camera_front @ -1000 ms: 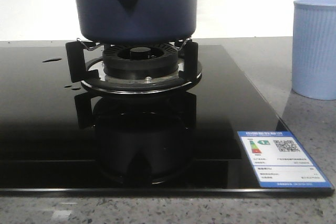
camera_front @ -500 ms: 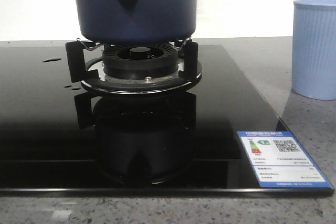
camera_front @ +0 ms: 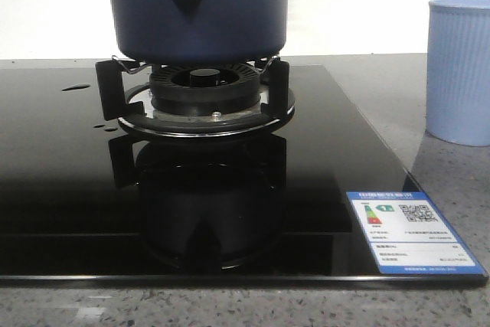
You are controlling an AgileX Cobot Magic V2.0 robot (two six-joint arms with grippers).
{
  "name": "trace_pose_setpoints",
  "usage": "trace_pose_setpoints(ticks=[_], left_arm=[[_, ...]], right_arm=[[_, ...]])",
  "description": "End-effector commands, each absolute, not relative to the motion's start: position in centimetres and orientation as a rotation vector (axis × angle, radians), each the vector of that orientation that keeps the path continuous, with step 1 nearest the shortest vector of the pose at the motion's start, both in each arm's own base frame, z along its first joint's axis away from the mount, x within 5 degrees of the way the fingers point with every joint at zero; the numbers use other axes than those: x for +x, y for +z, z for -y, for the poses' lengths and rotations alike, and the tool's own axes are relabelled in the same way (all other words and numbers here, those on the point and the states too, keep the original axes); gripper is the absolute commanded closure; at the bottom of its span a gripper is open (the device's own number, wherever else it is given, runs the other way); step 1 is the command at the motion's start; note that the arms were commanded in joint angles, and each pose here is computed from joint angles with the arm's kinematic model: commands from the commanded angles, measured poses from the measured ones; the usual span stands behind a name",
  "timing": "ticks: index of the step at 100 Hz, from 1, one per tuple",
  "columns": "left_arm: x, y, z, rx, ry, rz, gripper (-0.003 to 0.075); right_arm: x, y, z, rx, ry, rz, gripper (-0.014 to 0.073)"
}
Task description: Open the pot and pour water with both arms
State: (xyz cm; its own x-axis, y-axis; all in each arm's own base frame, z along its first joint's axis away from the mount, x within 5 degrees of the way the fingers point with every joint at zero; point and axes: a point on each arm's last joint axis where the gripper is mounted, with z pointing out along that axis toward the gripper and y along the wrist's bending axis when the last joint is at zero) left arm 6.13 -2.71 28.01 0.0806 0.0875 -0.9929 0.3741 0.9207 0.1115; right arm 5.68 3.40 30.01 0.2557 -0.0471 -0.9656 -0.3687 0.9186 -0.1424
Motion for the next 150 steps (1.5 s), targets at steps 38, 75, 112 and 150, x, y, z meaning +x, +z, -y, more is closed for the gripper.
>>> trace_pose_setpoints(ticks=[38, 75, 112, 150], left_arm=[[6.8, 20.7, 2.3, 0.284, -0.226, -1.611, 0.0739], [5.2, 17.7, 1.2, 0.227, -0.164, -1.767, 0.0739], [5.3, 17.7, 0.9, 0.141, -0.147, -1.774, 0.0739], [5.3, 17.7, 0.9, 0.141, -0.147, -1.774, 0.0739]], right_arm=[[5.6, 30.9, -3.4, -0.363, 0.234, -1.281, 0.0662], [5.6, 30.9, -3.4, -0.363, 0.234, -1.281, 0.0662], [5.6, 30.9, -3.4, -0.363, 0.234, -1.281, 0.0662], [5.6, 30.9, -3.4, -0.363, 0.234, -1.281, 0.0662]])
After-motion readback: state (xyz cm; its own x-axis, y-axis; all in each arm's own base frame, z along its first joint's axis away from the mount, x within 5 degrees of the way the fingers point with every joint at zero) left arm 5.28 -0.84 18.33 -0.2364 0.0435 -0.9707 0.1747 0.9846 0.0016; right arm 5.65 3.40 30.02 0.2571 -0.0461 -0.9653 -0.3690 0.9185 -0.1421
